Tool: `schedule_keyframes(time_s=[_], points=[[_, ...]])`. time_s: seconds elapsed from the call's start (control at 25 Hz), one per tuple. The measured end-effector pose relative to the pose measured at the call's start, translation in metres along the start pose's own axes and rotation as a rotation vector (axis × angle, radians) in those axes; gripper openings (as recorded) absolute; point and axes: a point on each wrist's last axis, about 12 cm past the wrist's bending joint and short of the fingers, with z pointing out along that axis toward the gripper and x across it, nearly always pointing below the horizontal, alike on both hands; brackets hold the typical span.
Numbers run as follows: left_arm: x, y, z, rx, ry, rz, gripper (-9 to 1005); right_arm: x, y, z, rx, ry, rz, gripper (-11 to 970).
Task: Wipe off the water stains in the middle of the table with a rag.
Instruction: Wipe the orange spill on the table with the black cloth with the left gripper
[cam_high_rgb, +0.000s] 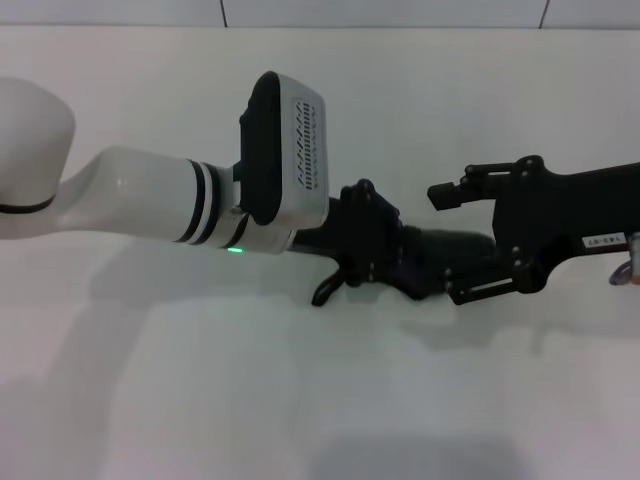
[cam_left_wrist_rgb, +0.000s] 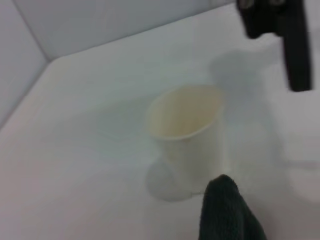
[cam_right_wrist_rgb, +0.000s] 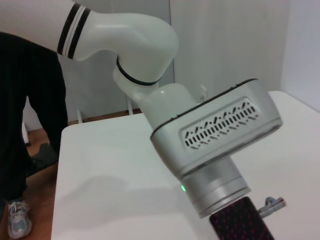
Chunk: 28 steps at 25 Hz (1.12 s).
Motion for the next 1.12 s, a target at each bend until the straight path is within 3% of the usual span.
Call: schedule_keyframes(time_s=[0.2,0.44,0.52,0.76,0.92,1.12], points=[[0.007,-0.011,-0.005,0.06,0.037,-0.034,126,-0.002,0.0,0.002,-0.005,0.002,-0.009,842],[0.013,-0.021,-0.023,0.034,0.019,-0.085,129,-0.002,0.0,0.001,-0.001,-0.004,-0.006,842],[0.019,-0.023,-0.052,-0.024,-0.005,-0.125,131,-0.002,0.0,0.001,-0.001,-0.004,-0.006,841],[0.029,-0.025,-0.09,-0.092,-0.012,-0.188,135,-0.003,0.0,0.003,-0.002,-0.006,-0.013,841],[0.037,-0.029,-0.106,-0.122,-0.034,-0.239,137,-0.003,0.0,0.004,-0.005,-0.007,-0.014,841],[0.043,-0.034,-0.111,-0.121,-0.031,-0.285,141,-0.002,0.0,0.004,-0.003,-0.006,-0.011,842]])
